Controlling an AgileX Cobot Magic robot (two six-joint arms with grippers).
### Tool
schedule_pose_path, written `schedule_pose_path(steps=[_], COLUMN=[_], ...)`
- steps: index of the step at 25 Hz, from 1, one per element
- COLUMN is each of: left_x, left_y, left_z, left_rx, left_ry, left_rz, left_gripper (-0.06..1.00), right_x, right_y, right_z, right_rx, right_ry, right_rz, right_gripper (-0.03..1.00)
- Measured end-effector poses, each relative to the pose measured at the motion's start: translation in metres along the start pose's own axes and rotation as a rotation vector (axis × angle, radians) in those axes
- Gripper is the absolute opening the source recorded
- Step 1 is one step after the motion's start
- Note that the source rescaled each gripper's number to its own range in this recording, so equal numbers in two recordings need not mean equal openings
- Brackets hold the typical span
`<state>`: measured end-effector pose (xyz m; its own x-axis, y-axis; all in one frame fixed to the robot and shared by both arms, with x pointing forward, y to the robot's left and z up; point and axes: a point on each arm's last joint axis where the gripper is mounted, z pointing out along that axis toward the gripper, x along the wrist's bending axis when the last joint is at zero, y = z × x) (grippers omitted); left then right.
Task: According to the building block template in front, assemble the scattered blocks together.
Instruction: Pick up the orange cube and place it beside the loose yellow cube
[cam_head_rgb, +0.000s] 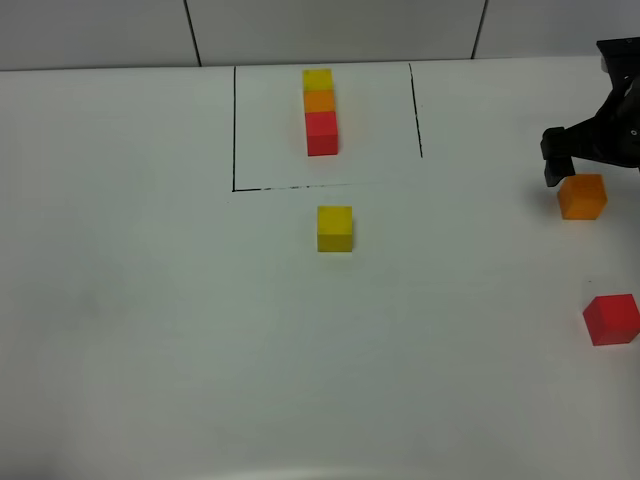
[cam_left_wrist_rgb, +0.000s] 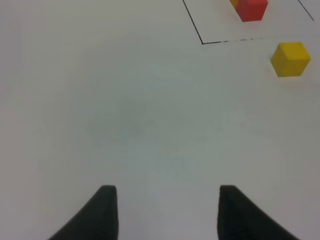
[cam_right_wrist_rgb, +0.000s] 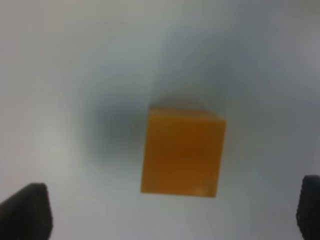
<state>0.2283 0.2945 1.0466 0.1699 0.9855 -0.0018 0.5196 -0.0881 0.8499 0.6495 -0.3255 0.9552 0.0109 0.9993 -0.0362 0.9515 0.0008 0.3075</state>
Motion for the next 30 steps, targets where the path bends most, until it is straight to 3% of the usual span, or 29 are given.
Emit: schedule_pose_path(steps=[9, 12, 15, 19, 25, 28, 30], left_x=[0.000, 0.000, 0.000, 0.000, 0.000, 0.000, 0.000], left_y=[0.000, 0.000, 0.000, 0.000, 0.000, 0.000, 0.000], left_z=[0.000, 0.000, 0.000, 0.000, 0.000, 0.000, 0.000], left_rx=[0.000, 0.000, 0.000, 0.000, 0.000, 0.000, 0.000], left_ry=[0.000, 0.000, 0.000, 0.000, 0.000, 0.000, 0.000], left_rz=[0.000, 0.000, 0.000, 0.000, 0.001, 0.001, 0.001], left_gripper=[0.04, 0.04, 0.04, 0.04, 0.04, 0.04, 0.04], right_x=[-0.009, -0.009, -0.011, -0.012, -0.008, 0.012, 0.035], right_y=[-0.005, -0.005, -0.005, -0.005, 0.007, 0.012, 0.010], right_z=[0.039, 0.043, 0.046, 0.048, 0.034, 0.018, 0.009], right_rx=[0.071, 0.068, 0.070, 0.074, 0.076, 0.091, 0.113], right_ry=[0.043, 0.042, 0.037, 0.031, 0.033, 0.055, 0.092], right_rz=[0.045, 0.048, 0.065, 0.086, 0.018, -0.175, -0.388], right_gripper=[0.99, 0.90, 0.65, 0.00, 0.03, 0.03, 0.03])
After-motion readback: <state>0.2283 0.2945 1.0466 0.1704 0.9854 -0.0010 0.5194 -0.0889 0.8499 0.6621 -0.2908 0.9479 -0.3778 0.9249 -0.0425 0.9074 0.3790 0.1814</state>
